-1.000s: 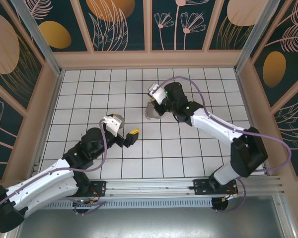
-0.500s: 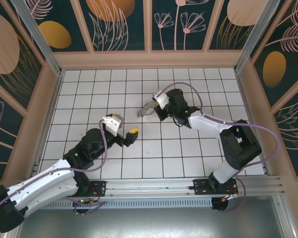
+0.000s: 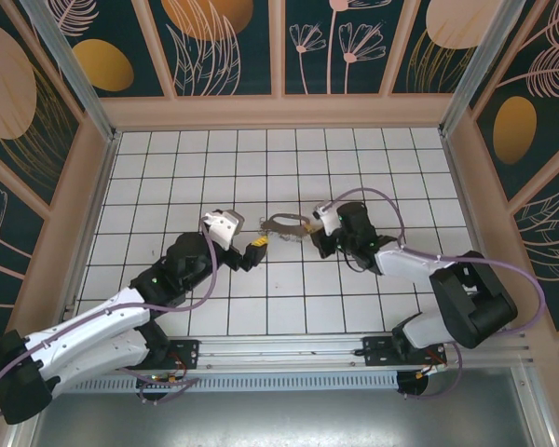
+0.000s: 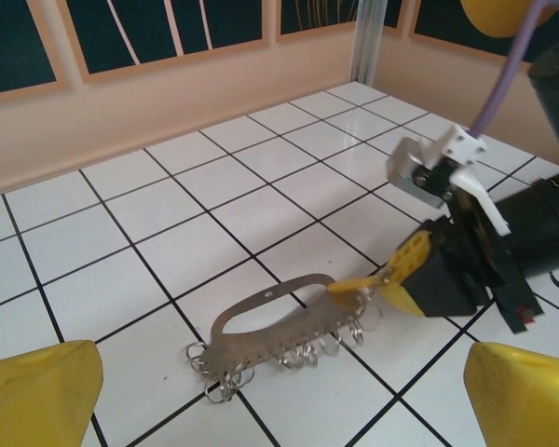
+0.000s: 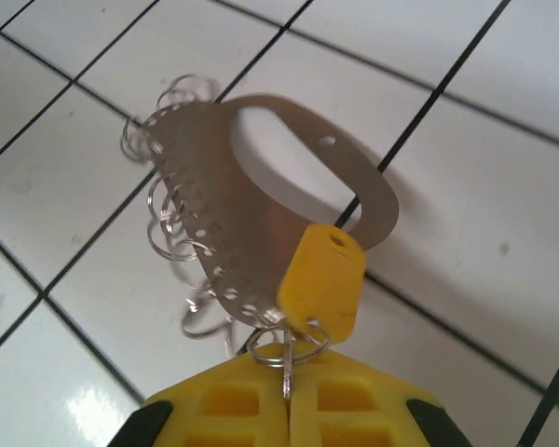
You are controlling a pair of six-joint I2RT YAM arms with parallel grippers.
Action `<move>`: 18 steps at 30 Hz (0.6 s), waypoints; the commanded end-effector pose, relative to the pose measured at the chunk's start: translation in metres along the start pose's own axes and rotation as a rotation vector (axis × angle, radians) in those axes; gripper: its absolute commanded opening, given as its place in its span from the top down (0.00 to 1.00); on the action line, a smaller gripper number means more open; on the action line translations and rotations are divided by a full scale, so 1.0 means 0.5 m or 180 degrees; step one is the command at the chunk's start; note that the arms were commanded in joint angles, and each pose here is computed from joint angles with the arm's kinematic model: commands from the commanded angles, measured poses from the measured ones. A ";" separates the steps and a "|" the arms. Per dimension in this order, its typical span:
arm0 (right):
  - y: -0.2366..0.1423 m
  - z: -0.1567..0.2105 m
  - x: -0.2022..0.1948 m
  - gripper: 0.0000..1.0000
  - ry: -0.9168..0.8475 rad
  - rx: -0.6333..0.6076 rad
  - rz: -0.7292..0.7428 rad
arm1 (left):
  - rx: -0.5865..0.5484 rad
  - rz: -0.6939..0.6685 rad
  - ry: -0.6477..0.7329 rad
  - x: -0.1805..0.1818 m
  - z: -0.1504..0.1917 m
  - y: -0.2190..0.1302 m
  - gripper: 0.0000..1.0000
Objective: Put the keys on the keyring
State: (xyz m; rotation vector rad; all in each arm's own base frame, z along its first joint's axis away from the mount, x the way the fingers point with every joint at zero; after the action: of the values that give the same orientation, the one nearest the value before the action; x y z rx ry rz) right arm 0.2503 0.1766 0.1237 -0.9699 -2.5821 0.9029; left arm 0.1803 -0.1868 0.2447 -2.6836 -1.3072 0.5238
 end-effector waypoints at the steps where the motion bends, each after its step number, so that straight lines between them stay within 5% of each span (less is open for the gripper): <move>1: -0.022 -0.005 -0.004 0.91 0.0235 -0.0336 -0.0015 | -0.0111 0.0087 -0.0071 -0.012 -0.022 0.013 0.01; 6: -0.066 0.002 -0.014 0.65 0.0394 -0.0558 0.0138 | 0.0111 -0.0237 -0.0230 0.008 0.010 0.041 0.01; 14: -0.177 -0.037 -0.053 0.01 0.0221 -0.1065 0.0960 | 0.0032 -0.0589 -0.0889 0.111 0.023 0.053 0.01; 18: -0.238 -0.033 -0.055 0.01 0.0051 -0.1691 0.1423 | -0.0080 -0.0956 -0.1192 0.199 0.022 0.045 0.01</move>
State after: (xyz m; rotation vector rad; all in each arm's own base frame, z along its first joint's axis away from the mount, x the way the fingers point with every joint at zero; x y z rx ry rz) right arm 0.2216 0.1117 0.2076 -1.5138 -2.7004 0.3602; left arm 0.2415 -0.1379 0.2059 -2.4118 -1.7102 0.8775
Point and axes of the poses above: each hand's point on the last joint's axis, 136 mm out from that joint toward the fingers, its own y axis out along the fingers, its own x axis along the line the jaws close on, z = x × y, the point moved 8 cm from there along -y, back along the fingers, and after that the axes turned 12 degrees about -y, right-handed, at the moved point
